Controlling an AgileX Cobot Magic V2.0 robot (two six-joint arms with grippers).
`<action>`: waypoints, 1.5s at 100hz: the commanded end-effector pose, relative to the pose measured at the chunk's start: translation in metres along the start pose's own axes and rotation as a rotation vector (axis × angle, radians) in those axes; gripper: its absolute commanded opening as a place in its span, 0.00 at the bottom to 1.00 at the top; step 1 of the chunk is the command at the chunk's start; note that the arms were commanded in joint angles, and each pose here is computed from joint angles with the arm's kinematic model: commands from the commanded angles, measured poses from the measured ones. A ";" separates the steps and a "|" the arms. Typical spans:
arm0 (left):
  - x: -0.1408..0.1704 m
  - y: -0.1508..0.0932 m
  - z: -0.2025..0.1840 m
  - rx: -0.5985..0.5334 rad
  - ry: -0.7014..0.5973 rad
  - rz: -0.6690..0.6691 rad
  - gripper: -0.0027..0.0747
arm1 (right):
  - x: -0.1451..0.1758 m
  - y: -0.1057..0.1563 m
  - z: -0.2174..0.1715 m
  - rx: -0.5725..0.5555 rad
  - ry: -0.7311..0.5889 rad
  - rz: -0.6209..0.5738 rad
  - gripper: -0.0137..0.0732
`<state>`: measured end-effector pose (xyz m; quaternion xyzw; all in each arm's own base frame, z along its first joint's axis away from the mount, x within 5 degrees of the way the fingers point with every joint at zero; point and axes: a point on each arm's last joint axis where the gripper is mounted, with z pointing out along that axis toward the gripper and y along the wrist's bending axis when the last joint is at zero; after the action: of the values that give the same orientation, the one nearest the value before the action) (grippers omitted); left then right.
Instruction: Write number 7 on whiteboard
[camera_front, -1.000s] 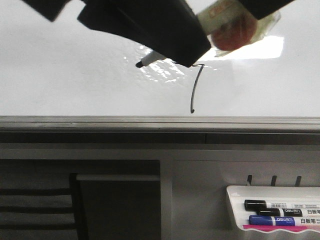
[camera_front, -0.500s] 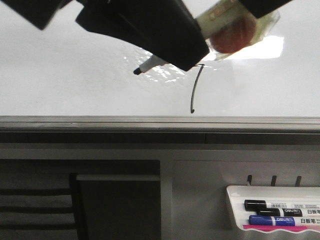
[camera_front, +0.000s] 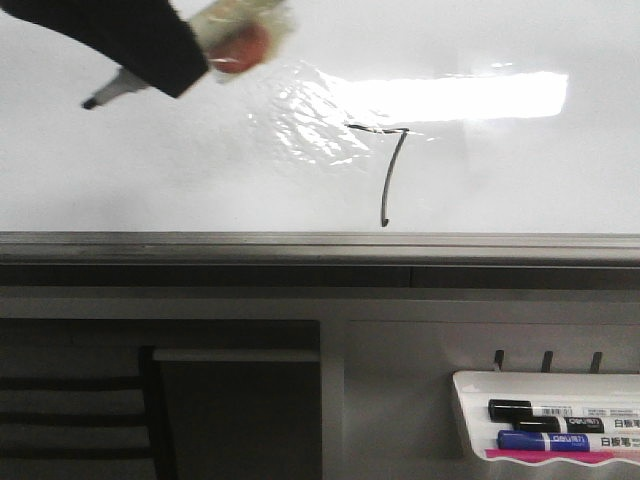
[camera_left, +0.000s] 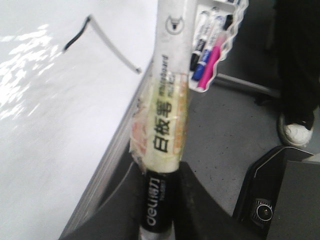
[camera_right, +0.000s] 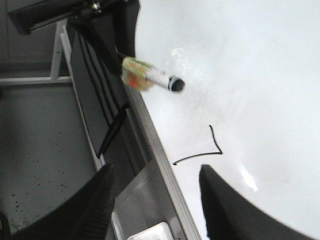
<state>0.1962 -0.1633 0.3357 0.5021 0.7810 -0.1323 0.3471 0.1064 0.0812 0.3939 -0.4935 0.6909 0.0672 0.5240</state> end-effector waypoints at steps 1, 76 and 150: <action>0.002 0.020 -0.022 -0.117 -0.052 -0.154 0.01 | -0.008 -0.010 -0.010 0.085 -0.049 0.030 0.55; 0.102 0.110 -0.011 -0.587 -0.265 -0.801 0.01 | 0.010 -0.006 0.004 0.072 0.009 0.066 0.55; 0.103 0.115 0.001 -0.540 -0.221 -0.840 0.43 | 0.010 -0.006 0.004 0.074 0.005 0.103 0.55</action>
<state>0.2676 -0.0396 0.2591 0.0302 0.8997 -0.1005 0.4237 0.1104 0.0753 0.3734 -0.4680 0.7290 0.0665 0.4951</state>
